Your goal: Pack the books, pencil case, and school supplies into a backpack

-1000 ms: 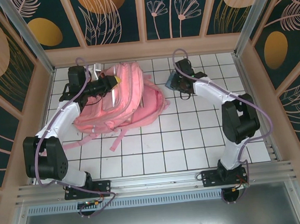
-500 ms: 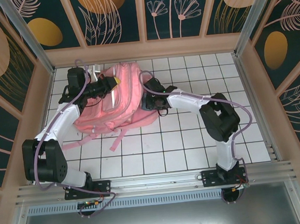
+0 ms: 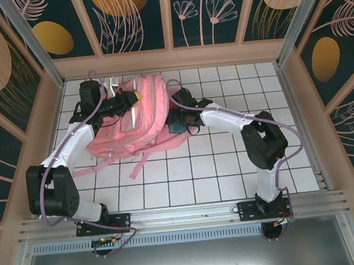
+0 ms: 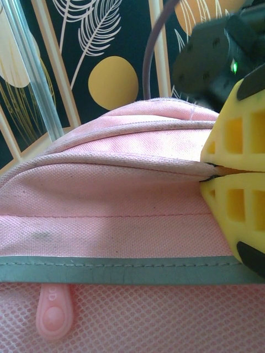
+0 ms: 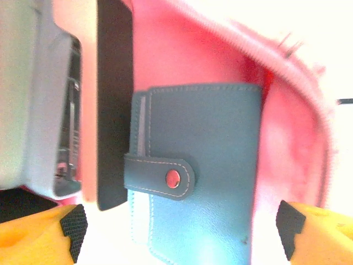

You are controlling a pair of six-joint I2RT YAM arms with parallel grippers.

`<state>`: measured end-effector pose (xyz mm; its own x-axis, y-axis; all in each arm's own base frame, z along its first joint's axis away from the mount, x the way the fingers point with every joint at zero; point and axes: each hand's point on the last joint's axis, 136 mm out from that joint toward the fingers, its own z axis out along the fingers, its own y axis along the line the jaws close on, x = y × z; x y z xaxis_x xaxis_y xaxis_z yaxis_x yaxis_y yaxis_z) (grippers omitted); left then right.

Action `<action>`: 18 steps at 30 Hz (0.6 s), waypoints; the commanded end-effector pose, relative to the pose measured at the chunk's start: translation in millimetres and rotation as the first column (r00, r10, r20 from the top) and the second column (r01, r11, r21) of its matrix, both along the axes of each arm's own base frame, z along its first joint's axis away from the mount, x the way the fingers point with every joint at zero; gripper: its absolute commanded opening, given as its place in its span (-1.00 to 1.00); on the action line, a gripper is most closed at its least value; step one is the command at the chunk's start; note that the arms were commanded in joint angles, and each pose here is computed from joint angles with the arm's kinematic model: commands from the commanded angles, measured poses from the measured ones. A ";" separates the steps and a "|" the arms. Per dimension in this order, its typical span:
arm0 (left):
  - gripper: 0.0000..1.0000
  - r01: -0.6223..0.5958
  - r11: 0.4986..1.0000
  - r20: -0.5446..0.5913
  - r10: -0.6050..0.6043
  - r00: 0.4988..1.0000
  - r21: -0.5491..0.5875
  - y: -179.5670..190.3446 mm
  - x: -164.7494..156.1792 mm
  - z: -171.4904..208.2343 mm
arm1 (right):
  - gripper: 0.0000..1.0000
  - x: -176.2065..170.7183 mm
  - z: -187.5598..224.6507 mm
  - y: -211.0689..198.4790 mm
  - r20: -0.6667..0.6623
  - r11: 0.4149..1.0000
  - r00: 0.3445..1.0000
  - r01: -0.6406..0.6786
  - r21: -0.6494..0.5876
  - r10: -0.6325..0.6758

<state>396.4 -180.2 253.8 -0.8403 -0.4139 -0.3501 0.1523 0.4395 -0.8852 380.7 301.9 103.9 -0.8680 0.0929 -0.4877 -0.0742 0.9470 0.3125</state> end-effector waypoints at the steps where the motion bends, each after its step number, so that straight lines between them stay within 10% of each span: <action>1: -1.00 0.024 1.000 0.092 -0.023 0.996 -0.009 -2.3 -7.5 23.4 | 0.92 4.8 37.9 -20.5 0.077 0.999 0.996 0.035 0.039 -0.037; 18: -1.00 0.111 0.994 0.096 -0.111 0.989 0.011 -50.8 -1.1 24.6 | 0.01 32.2 -51.8 -70.5 -0.116 0.990 0.986 0.124 0.061 -0.116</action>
